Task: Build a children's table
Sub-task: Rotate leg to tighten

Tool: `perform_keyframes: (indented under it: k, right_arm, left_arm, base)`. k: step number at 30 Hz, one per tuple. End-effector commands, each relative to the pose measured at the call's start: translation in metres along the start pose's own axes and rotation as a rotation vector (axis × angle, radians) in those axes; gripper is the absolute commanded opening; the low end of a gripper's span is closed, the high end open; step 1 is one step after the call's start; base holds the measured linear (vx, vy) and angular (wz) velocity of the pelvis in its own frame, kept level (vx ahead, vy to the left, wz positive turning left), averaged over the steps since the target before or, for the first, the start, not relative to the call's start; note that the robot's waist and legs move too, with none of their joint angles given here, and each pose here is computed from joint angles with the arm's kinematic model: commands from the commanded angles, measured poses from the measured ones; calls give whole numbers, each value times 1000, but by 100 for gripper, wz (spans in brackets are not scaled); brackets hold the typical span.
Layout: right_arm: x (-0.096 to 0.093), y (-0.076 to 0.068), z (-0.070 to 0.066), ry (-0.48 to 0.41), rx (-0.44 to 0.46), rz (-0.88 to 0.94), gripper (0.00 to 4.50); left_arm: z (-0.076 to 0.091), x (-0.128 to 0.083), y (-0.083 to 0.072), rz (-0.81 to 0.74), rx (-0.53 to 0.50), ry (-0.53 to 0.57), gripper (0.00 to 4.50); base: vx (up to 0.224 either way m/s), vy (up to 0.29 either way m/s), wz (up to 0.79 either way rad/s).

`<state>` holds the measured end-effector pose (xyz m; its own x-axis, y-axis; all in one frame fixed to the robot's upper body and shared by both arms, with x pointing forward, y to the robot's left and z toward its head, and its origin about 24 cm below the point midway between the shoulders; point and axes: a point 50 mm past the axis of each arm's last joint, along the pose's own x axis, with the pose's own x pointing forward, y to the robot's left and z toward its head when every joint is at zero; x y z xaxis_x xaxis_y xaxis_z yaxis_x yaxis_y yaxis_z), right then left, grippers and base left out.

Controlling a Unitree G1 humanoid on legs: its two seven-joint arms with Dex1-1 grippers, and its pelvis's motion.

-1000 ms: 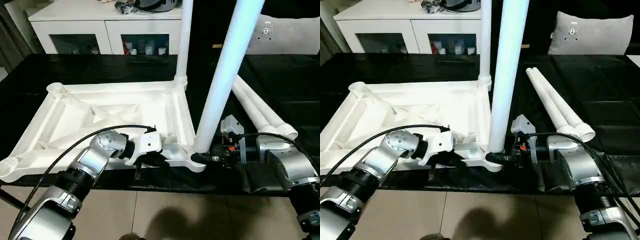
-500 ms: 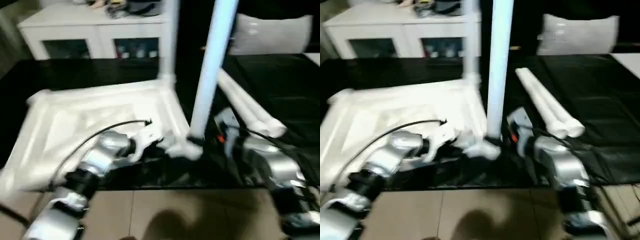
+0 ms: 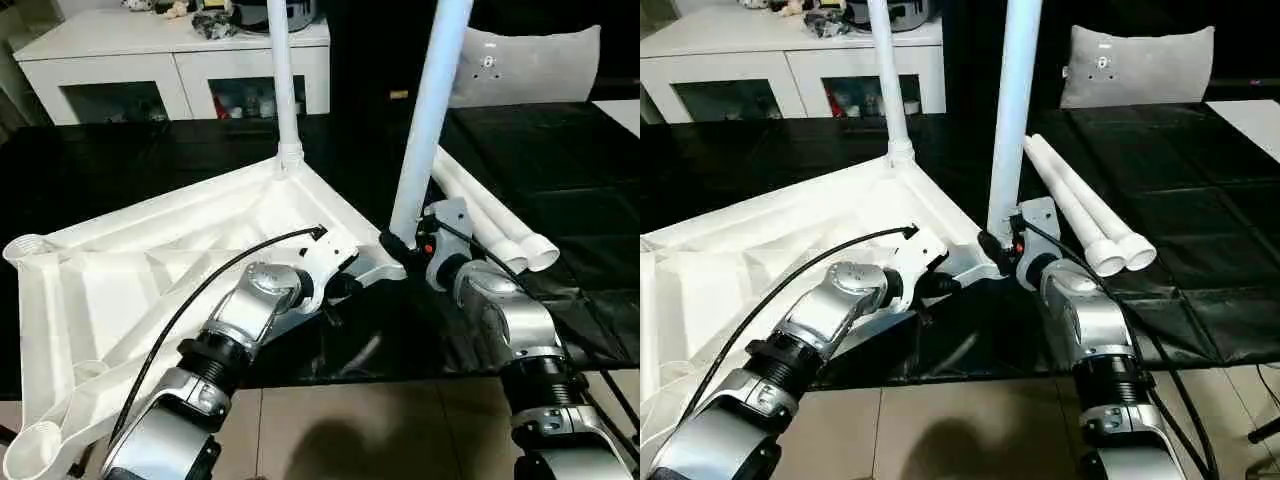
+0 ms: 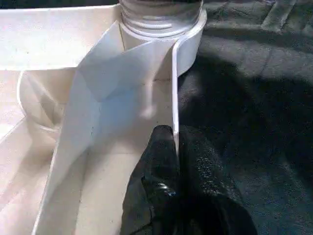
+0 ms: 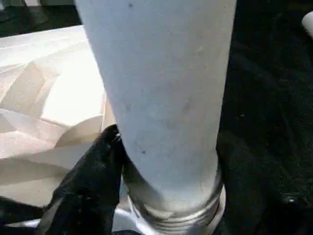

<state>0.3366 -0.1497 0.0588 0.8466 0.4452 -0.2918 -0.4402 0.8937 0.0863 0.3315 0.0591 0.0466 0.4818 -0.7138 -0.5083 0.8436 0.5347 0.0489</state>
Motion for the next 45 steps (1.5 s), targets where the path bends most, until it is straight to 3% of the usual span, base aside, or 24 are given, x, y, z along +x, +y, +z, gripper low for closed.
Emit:
perform_keyframes:
  k: [1, 3, 5, 11, 15, 17, 23, 31, 45]
  right_arm:
    - [-2, 3, -10, 33, 3, 39, 349]
    - [-3, 2, -10, 28, -3, 42, 349]
    - [-13, -4, -5, -16, -9, 101, 381]
    - [-28, -10, 0, -35, -66, 237, 435]
    - [-38, -16, 2, -12, -113, 316, 443]
    - [-49, -24, 6, 36, -184, 405, 443]
    - [-54, -24, 10, 60, -220, 517, 443]
    - [-59, -11, 10, 97, -218, 740, 371]
    - [-61, -5, 4, 132, -179, 835, 244]
  left_arm:
    - [12, -6, 9, 36, 51, -53, 0]
    - [10, -6, 10, 39, 59, -46, 0]
    - [5, -10, 15, 29, 76, -36, 0]
    - [0, -16, 16, -55, 136, -23, 0]
    - [-4, -21, 16, -129, 216, -4, 0]
    - [-11, -28, 15, -251, 303, 27, 0]
    - [-17, -35, 12, -376, 352, 71, 0]
    - [-22, -46, 6, -542, 371, 86, 0]
    - [-25, -48, 4, -569, 372, 97, 0]
  base:
    - [0, 0, 0]
    - [0, 0, 0]
    - [0, 0, 0]
    - [0, 0, 0]
    - [0, 0, 0]
    - [0, 0, 0]
    - [0, 0, 0]
    - [0, 0, 0]
    - [0, 0, 0]
